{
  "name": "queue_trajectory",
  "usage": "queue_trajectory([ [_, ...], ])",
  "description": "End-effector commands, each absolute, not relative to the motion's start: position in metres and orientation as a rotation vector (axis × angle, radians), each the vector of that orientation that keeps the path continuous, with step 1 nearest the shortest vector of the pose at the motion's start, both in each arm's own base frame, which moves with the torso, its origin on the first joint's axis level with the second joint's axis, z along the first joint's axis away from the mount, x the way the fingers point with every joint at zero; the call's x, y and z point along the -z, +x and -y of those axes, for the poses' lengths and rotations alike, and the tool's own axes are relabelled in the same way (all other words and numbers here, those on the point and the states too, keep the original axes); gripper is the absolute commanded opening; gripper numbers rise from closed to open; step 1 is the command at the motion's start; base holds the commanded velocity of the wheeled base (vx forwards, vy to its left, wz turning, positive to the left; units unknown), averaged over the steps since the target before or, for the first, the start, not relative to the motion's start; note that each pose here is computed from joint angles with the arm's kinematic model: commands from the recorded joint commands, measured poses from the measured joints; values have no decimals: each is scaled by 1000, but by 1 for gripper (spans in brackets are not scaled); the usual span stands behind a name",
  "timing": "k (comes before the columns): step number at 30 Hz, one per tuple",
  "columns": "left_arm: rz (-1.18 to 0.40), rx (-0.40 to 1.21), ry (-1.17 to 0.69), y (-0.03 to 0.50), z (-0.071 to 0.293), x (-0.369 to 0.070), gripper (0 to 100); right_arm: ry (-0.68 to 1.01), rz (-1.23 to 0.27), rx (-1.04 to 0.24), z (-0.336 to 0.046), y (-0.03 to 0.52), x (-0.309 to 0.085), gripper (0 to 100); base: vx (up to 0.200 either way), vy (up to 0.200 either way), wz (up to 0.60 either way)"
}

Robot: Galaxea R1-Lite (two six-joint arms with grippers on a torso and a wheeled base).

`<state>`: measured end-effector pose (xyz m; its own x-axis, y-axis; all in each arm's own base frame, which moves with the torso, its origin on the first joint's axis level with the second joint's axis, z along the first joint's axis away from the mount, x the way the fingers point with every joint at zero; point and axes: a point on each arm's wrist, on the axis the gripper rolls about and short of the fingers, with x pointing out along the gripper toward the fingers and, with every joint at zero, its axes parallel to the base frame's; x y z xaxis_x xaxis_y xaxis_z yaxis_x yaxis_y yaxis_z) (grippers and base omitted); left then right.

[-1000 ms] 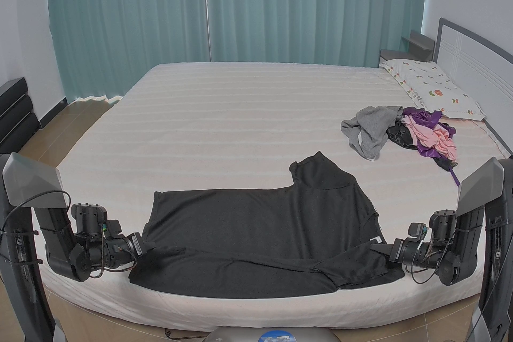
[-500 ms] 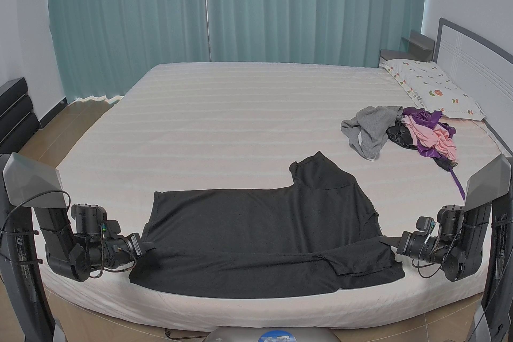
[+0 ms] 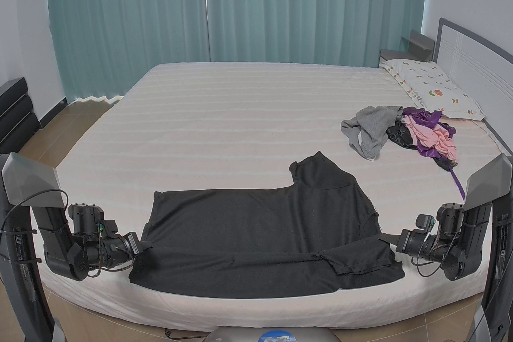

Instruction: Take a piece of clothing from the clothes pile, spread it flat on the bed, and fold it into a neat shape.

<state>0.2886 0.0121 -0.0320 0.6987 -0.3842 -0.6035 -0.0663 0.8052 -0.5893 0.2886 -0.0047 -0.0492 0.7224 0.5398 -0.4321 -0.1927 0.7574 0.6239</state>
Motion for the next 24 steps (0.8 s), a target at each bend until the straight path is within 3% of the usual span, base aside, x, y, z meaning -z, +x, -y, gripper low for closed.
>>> queue_trajectory([
  [1,-785,181,-628,288,-15,32,0,577,-631,-438,4,290,48,0,0,0,0],
  [20,-793,145,-619,289,-15,37,0,579,-651,-439,2,289,54,0,0,0,0],
  [21,-792,144,-620,289,-15,37,0,580,-655,-439,1,289,55,100,0,0,0],
  [22,-793,144,-620,289,-15,37,0,580,-657,-439,1,289,55,100,0,0,0],
  [23,-792,144,-620,289,-15,37,100,581,-660,-438,1,288,56,100,0,0,0],
  [24,-792,143,-619,289,-15,37,100,582,-660,-438,1,288,56,100,0,0,0],
])
